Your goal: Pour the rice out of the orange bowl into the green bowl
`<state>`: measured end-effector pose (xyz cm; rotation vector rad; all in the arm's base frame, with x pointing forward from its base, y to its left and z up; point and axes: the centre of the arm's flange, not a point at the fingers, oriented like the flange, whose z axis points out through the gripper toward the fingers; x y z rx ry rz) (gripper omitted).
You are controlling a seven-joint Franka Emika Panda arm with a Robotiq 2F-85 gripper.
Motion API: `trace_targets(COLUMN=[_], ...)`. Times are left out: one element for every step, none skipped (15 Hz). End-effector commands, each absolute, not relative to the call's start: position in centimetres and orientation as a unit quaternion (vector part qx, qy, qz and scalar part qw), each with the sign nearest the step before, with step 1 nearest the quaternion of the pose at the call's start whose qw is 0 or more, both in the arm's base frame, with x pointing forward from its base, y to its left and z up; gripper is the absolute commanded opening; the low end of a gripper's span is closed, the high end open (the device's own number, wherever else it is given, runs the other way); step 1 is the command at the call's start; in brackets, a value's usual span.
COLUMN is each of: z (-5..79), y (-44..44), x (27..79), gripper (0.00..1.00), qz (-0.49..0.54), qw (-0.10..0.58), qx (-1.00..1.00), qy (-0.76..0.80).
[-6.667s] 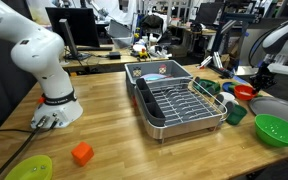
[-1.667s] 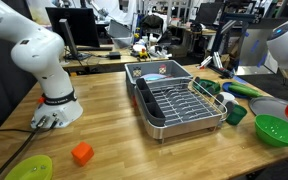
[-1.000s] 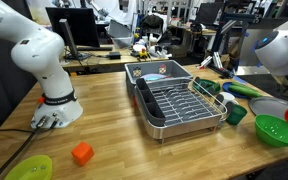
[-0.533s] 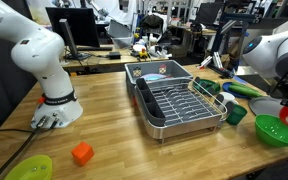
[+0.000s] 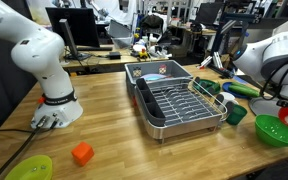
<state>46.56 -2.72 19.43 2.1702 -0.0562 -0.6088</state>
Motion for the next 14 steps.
trace_targets(z=[19.0,19.0,18.9,19.0,19.0,18.9,18.9,18.8,18.7,18.5,18.3,18.1,18.0,17.9], y=[-2.4,-2.2,-2.1,-2.0,-1.9,-1.8,-1.7,-1.7,-1.7,-1.7,-1.8,-1.8,-1.8,-1.9], x=[47.1,47.2,47.3,47.4,47.6,47.7,47.8,47.9,48.0,48.0,48.0,48.0,48.0,48.0], gripper=[0.02,0.02,0.02,0.02,0.02,0.02,0.02,0.02,0.02,0.02,0.02,0.02,0.02,0.02], qz=[-0.256,-0.258,-0.258,-0.258,-0.257,-0.257,-0.257,-0.258,-0.259,-0.26,-0.262,-0.263,-0.265,-0.266], qw=[0.463,0.472,0.479,0.488,0.494,0.499,0.503,0.504,0.506,0.509,0.511,0.513,0.515,0.518], qx=[0.848,0.843,0.839,0.834,0.831,0.828,0.825,0.824,0.823,0.821,0.819,0.817,0.815,0.813], qy=[-0.013,-0.01,-0.009,-0.006,-0.004,-0.002,0.0,0.003,0.006,0.008,0.01,0.012,0.013,0.013])
